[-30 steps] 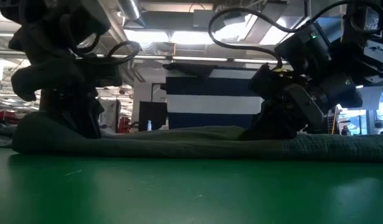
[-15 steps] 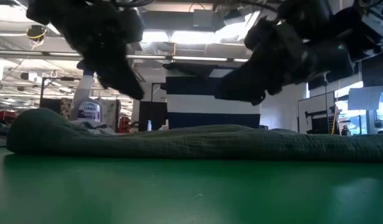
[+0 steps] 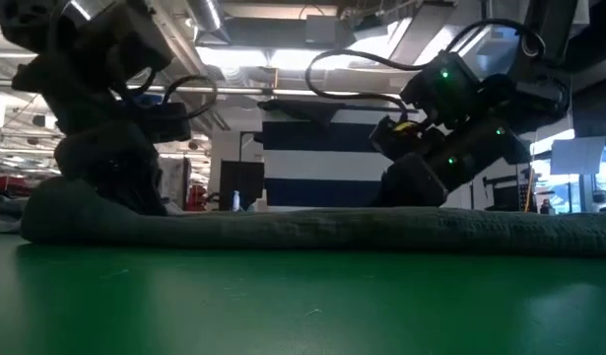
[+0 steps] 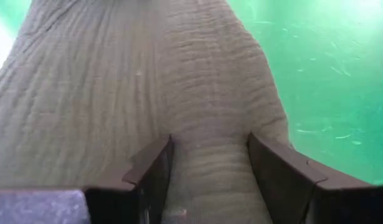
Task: Fold Laundry from Bin
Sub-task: Fold the green shirt
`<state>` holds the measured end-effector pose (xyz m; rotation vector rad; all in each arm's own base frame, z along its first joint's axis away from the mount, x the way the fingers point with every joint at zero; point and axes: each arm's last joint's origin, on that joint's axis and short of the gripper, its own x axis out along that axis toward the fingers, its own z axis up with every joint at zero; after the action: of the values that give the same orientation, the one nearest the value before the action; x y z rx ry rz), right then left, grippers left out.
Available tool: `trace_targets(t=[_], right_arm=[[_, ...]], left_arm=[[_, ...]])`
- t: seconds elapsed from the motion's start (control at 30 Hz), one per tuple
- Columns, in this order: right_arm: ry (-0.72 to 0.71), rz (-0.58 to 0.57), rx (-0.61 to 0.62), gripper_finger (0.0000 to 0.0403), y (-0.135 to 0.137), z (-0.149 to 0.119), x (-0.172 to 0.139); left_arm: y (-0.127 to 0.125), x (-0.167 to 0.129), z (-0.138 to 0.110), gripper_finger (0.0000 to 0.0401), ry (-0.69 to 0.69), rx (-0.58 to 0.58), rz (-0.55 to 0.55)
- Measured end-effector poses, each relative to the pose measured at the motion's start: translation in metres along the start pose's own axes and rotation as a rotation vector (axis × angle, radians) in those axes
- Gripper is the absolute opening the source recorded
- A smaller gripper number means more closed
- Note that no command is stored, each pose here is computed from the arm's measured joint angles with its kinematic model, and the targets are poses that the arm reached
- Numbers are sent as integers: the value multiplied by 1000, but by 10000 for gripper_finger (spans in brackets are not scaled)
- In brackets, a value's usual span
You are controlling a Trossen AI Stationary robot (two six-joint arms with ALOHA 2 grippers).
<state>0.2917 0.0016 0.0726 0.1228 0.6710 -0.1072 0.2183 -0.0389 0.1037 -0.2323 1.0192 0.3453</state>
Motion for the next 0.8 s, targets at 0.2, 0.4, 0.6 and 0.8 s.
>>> trace_targets(t=[0.2, 0.4, 0.6, 0.8], right_arm=[[-49, 81, 81, 217, 6, 31, -18], [-82, 227, 120, 217, 16, 84, -71], [53, 343, 150, 217, 37, 94, -132], [333, 378, 200, 217, 68, 63, -163]], left_arm=[[-3, -16, 11, 87, 11, 48, -63], [-15, -67, 64, 87, -189, -31, -180], [-33, -88, 97, 87, -405, -41, -275], [-43, -40, 88, 87, -290, 1, -234]])
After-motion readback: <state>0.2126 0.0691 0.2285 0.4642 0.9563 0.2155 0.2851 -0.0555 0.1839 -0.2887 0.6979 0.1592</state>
